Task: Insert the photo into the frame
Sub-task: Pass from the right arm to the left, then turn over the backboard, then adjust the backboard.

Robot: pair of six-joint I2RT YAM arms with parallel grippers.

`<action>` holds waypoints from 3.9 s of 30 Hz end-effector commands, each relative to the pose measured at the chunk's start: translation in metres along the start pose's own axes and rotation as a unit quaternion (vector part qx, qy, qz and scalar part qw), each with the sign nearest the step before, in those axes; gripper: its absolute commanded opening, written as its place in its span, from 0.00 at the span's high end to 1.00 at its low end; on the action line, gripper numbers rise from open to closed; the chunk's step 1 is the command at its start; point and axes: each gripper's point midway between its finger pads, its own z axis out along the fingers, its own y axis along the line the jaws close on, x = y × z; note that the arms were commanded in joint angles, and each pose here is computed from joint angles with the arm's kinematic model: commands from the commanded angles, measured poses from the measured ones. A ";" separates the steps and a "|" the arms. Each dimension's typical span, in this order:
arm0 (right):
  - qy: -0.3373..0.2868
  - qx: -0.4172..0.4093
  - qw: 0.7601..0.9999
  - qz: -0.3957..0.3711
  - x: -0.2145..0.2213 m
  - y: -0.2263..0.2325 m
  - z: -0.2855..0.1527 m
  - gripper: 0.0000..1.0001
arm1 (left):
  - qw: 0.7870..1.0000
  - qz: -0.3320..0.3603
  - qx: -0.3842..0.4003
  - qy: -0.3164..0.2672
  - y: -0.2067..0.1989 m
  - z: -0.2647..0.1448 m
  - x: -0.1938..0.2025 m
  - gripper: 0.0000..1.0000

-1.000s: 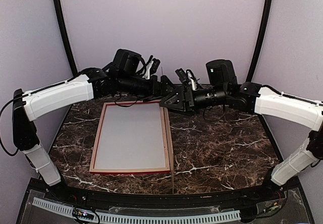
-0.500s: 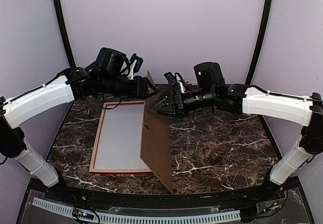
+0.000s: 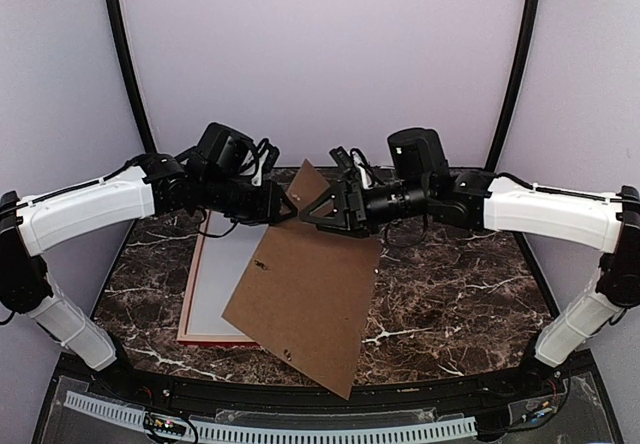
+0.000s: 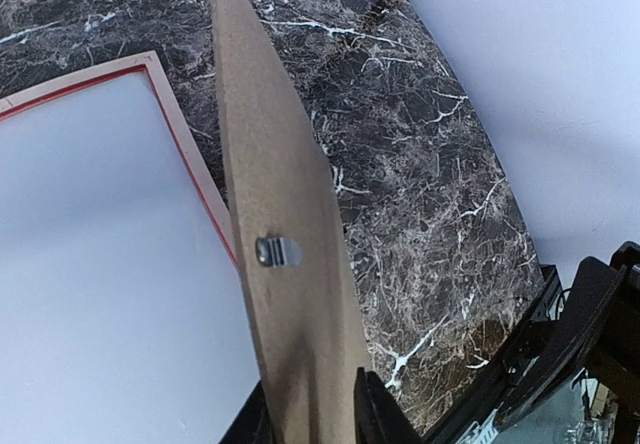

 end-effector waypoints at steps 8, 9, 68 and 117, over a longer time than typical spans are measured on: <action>-0.057 0.062 0.996 0.007 -0.002 -0.031 -0.053 0.24 | 0.998 -0.022 0.064 -0.019 -0.001 -0.003 -0.002 1.00; -0.060 0.069 0.996 0.010 -0.001 -0.036 -0.058 0.24 | 0.997 -0.024 0.074 -0.013 -0.002 -0.002 0.002 1.00; -0.026 0.173 0.982 0.076 -0.001 -0.170 -0.073 0.23 | 0.917 -0.321 0.180 -0.154 0.215 -0.083 -0.021 1.00; -0.001 0.181 0.979 0.097 0.013 -0.197 -0.059 0.23 | 0.916 -0.331 0.171 -0.149 0.240 -0.026 -0.005 1.00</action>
